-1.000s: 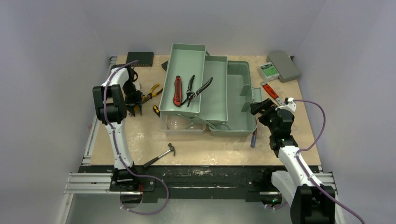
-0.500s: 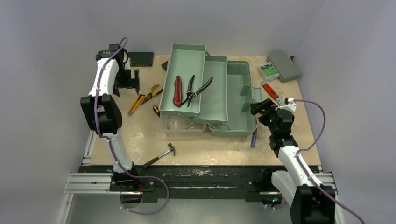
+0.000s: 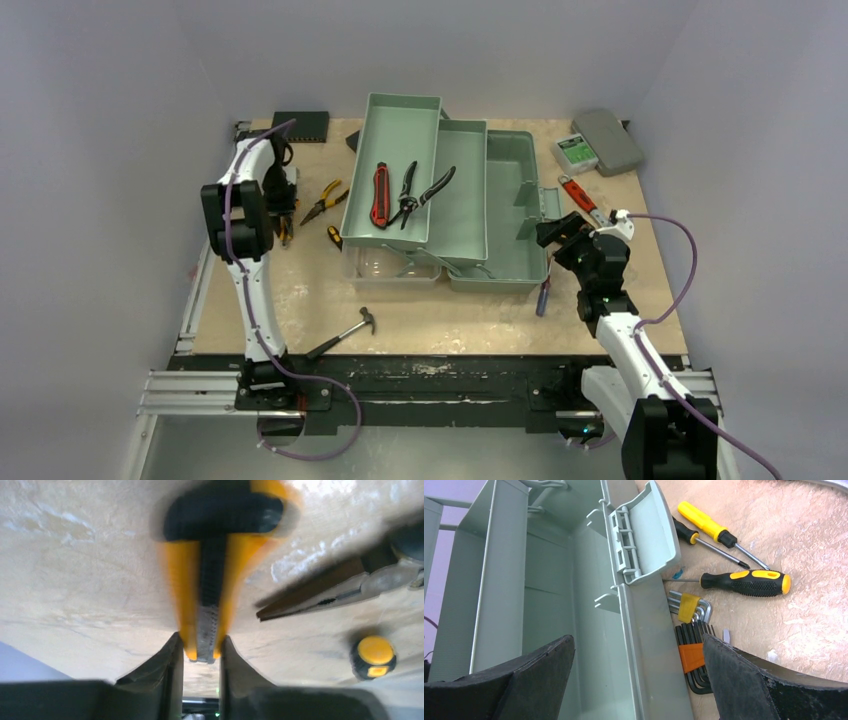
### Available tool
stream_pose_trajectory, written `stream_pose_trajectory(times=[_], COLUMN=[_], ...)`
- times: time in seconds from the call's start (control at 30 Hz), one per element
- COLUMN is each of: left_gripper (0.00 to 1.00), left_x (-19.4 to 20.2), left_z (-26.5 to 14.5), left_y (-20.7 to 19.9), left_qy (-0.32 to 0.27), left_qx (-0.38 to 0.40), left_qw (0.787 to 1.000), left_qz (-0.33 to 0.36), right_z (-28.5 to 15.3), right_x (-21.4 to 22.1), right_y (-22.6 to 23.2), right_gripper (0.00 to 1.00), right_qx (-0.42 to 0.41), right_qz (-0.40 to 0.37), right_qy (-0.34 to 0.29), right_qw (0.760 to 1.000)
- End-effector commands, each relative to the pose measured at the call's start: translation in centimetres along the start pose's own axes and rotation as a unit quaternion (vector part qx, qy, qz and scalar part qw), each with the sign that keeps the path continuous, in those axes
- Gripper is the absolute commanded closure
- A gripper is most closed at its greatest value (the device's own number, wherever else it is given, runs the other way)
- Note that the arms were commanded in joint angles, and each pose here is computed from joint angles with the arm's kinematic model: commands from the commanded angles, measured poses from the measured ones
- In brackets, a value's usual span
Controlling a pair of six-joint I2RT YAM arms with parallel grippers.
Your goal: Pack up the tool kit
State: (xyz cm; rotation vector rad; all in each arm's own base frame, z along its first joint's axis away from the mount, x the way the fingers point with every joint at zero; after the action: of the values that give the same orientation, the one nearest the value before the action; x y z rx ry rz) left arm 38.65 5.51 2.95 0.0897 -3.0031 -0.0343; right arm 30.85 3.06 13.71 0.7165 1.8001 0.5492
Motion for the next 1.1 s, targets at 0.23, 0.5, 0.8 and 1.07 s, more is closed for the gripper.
stream_pose_trajectory(times=[0.23,0.5,0.8,1.07], left_gripper=[1.00,1.00,1.00,1.00], left_x=[-0.5,0.2,4.5,8.4], left_z=[-2.8,-10.8,-22.5,-28.4], left_y=[0.3,-1.3,-9.3,-17.9], left_qy=[-0.026,-0.140,-0.318,-0.360], left_qx=[0.031,0.073,0.240,0.322], left_qw=[0.999,0.986,0.917,0.874], left_qz=[-0.024,-0.050,-0.020,0.060], right_z=[0.1,0.0,-0.1,0.0], right_x=[-1.0,-1.1,-1.4,-1.4], right_y=[0.1,0.2,0.2,0.3], right_gripper=[0.01,0.01,0.01,0.01], right_qx=[0.005,0.003,0.002,0.000], right_qz=[-0.005,-0.006,-0.013,-0.019], right_qy=[-0.019,-0.020,-0.025,-0.023], right_qw=[1.000,1.000,1.000,1.000])
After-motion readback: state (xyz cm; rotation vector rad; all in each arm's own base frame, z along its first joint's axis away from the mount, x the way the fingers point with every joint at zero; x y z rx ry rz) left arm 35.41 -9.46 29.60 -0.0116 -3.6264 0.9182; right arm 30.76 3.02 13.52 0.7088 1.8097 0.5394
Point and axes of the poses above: each gripper's point midway between its finger pads, its own z axis out along the fingers, its own y axis along the line the jaws close on, x = y × z, the point moved 1 cm from there along -z, back along the fingers, and after that the axes turned 3 degrees about z, right-handed, at the moved point
